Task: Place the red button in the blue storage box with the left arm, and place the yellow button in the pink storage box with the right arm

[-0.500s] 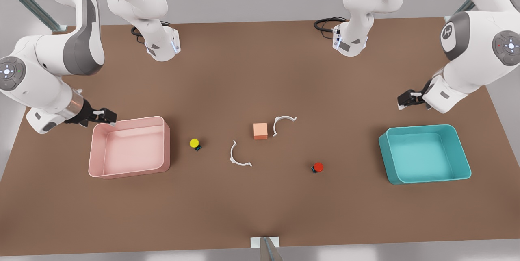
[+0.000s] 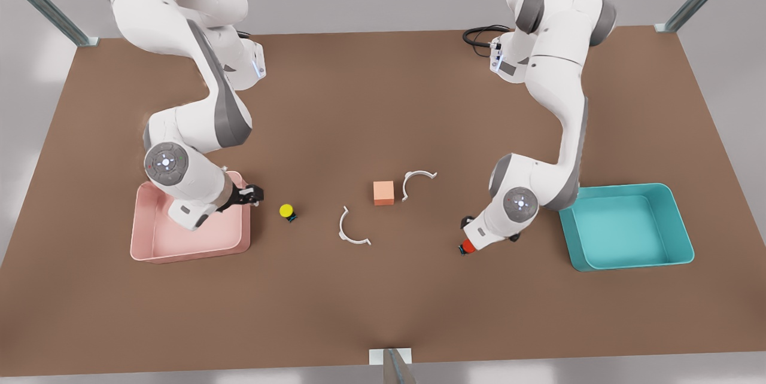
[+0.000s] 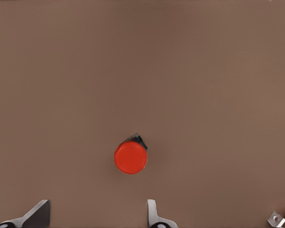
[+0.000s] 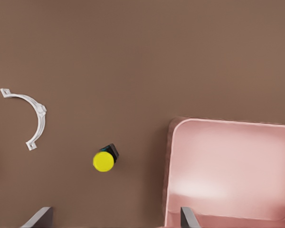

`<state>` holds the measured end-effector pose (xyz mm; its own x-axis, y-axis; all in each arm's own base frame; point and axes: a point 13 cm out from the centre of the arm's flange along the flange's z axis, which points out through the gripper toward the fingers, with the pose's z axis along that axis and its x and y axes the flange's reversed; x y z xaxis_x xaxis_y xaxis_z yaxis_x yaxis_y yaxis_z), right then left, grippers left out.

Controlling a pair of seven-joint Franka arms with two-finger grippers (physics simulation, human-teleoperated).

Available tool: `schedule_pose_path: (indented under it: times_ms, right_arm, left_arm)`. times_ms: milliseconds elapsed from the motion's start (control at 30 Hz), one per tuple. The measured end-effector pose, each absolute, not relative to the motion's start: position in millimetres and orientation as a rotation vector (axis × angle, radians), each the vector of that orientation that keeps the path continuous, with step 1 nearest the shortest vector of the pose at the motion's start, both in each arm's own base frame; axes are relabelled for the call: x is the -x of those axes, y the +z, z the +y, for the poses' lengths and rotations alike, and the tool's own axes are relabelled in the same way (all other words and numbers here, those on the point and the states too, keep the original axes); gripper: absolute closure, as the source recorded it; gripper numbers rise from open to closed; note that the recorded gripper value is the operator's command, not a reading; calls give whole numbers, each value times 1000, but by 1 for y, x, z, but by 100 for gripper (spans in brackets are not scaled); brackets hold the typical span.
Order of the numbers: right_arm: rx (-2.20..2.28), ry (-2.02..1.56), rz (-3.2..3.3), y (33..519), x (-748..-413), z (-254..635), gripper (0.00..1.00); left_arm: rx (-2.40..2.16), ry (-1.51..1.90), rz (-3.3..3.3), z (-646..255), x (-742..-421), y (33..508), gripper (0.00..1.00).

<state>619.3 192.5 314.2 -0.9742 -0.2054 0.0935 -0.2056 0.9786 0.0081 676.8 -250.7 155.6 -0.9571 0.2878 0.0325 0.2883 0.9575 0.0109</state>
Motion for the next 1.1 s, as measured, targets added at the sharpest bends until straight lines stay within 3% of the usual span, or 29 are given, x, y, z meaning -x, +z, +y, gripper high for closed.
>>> schedule_pose_path:
  times_ms: [233, 367, 533, 600, 700, 900, 1100]
  right_arm:
    - [-320, 28, -3021, 219, -578, 255, 0]
    - [-224, 6, -3068, 201, -586, 255, 0]
    - [-115, -6, -3073, 174, -592, 244, 0]
    - [-91, 1, -3057, 159, -585, 239, 0]
    - [-60, 4, -3042, 138, -576, 233, 0]
    - [-18, -4, -3037, 104, -561, 223, 0]
    - [0, -32, -3048, 77, -564, 226, 0]
  left_arm:
    - [482, 27, -3152, -275, -692, 125, 0]
    - [471, 23, -3136, -273, -688, 82, 0]
    - [461, 26, -3138, -273, -689, 64, 0]
    - [460, 28, -3146, -274, -691, 65, 22]
    - [458, 32, -3155, -274, -693, 67, 32]
    - [451, 36, -3166, -275, -695, 70, 44]
    - [431, 48, -3197, -274, -704, 93, 47]
